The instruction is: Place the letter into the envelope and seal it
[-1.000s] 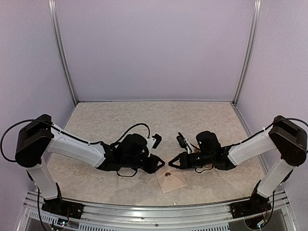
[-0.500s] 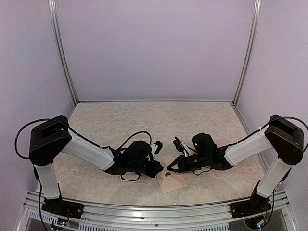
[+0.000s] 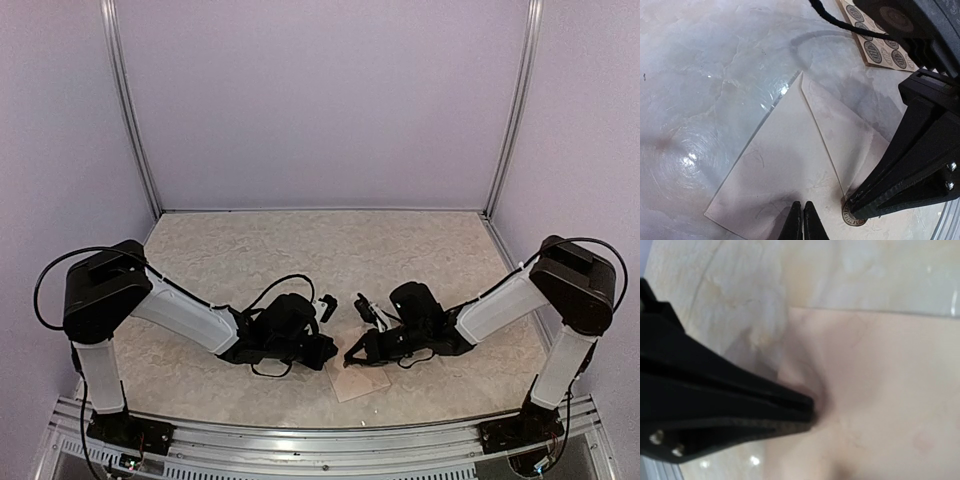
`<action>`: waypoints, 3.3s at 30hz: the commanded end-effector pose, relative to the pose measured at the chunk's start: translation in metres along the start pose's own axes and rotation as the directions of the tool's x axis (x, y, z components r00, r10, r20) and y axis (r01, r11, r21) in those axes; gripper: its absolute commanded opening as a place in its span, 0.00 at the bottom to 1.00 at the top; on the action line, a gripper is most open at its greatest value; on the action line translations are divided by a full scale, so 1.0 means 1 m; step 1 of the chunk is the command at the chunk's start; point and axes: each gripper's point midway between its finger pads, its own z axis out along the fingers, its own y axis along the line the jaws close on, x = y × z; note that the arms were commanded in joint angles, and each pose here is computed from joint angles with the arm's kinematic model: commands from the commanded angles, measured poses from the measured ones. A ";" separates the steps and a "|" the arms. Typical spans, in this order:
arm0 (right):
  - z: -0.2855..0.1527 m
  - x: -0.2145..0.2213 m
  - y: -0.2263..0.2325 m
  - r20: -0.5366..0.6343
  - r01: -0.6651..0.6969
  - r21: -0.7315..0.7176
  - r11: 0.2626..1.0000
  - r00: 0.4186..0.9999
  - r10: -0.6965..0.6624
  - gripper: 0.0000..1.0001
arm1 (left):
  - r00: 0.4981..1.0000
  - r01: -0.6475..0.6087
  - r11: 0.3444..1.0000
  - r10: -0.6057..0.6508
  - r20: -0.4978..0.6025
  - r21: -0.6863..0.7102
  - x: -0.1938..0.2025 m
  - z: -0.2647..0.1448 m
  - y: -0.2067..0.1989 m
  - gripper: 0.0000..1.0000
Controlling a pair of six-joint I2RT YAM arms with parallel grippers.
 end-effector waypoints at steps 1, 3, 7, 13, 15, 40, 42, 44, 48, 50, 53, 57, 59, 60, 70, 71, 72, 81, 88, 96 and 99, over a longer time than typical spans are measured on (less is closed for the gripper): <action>0.007 0.007 0.002 -0.027 0.007 -0.012 1.000 1.000 -0.007 0.01 | 1.000 0.008 0.999 -0.009 -0.025 -0.035 0.011 0.003 0.013 0.03; 0.008 0.011 -0.002 -0.036 0.000 -0.001 1.000 0.999 0.000 0.01 | 1.000 0.007 0.999 -0.008 -0.024 -0.036 0.010 0.003 0.013 0.03; 0.007 0.021 -0.012 -0.051 -0.028 0.026 0.999 0.998 0.029 0.00 | 0.999 0.007 0.999 -0.009 -0.031 -0.042 0.012 0.003 0.014 0.03; 0.002 0.038 -0.026 -0.069 -0.066 0.066 0.996 0.995 0.070 0.00 | 0.999 0.009 0.999 -0.011 -0.036 -0.050 0.012 0.001 0.017 0.03; 0.001 0.043 -0.031 -0.075 -0.075 0.078 0.994 0.994 0.081 0.00 | 0.999 0.010 0.999 -0.012 -0.037 -0.051 0.012 0.001 0.018 0.03; -0.003 0.056 -0.024 -0.101 -0.058 0.064 0.996 0.993 0.064 0.00 | 0.998 -0.001 0.996 -0.005 0.065 0.091 -0.021 -0.016 -0.036 0.06; -0.004 0.054 -0.023 -0.095 -0.054 0.062 0.997 0.994 0.060 0.00 | 1.000 0.002 0.997 -0.005 0.030 0.083 -0.009 -0.004 -0.033 0.05; -0.004 0.054 -0.020 -0.095 -0.045 0.059 0.997 0.994 0.051 0.00 | 1.000 0.010 0.997 -0.010 0.001 0.073 0.002 0.005 -0.029 0.04; -0.007 0.053 -0.017 -0.092 -0.025 0.066 0.997 0.995 0.031 0.00 | 0.998 0.030 0.999 -0.029 -0.052 0.021 0.024 0.019 -0.012 0.02; -0.008 0.053 -0.016 -0.093 -0.021 0.070 0.997 0.995 0.027 0.01 | 0.996 0.043 0.999 -0.043 -0.075 -0.007 0.033 0.023 -0.003 0.00; -0.009 0.055 -0.014 -0.101 -0.015 0.071 0.997 0.995 0.022 0.02 | 0.993 0.060 0.998 -0.064 -0.095 -0.036 0.042 0.024 0.007 0.00; -0.007 0.059 -0.014 -0.119 -0.003 0.075 0.997 0.993 0.012 0.02 | 0.992 0.064 0.996 -0.070 -0.108 -0.058 0.048 0.023 0.013 0.00; -0.005 0.061 -0.012 -0.133 0.011 0.077 0.997 0.991 -0.001 0.02 | 0.992 0.066 0.996 -0.072 -0.107 -0.062 0.049 0.022 0.014 0.00; -0.004 0.062 -0.011 -0.140 0.017 0.079 0.997 0.990 -0.006 0.02 | 0.991 0.067 0.996 -0.073 -0.108 -0.064 0.049 0.022 0.015 0.00; -0.007 0.072 -0.021 -0.145 -0.017 0.131 0.991 0.989 0.036 0.02 | 0.993 0.056 0.994 -0.065 -0.100 -0.091 0.047 0.019 0.020 0.00; -0.008 0.073 -0.023 -0.144 -0.026 0.137 0.990 0.989 0.046 0.02 | 0.993 0.055 0.994 -0.065 -0.099 -0.094 0.047 0.018 0.020 0.00; -0.008 0.074 -0.024 -0.144 -0.037 0.142 0.989 0.988 0.057 0.02 | 0.993 0.054 0.994 -0.064 -0.100 -0.096 0.047 0.018 0.021 0.00; -0.022 0.087 -0.017 -0.146 -0.075 0.094 0.993 0.985 0.088 0.02 | 0.995 0.049 0.994 -0.058 -0.085 -0.103 0.043 0.014 0.023 0.00; -0.031 0.066 0.021 -0.104 -0.041 -0.033 0.999 0.994 0.037 0.03 | 0.996 0.048 0.995 -0.055 -0.075 -0.093 0.038 0.011 0.019 0.00; -0.030 0.024 0.033 0.004 0.002 -0.003 1.000 1.000 -0.002 0.03 | 0.997 0.046 0.996 -0.051 -0.065 -0.075 0.033 0.011 0.013 0.00; -0.023 0.017 0.027 0.010 0.003 0.009 1.000 1.000 -0.003 0.03 | 0.997 0.045 0.996 -0.049 -0.063 -0.073 0.032 0.011 0.012 0.00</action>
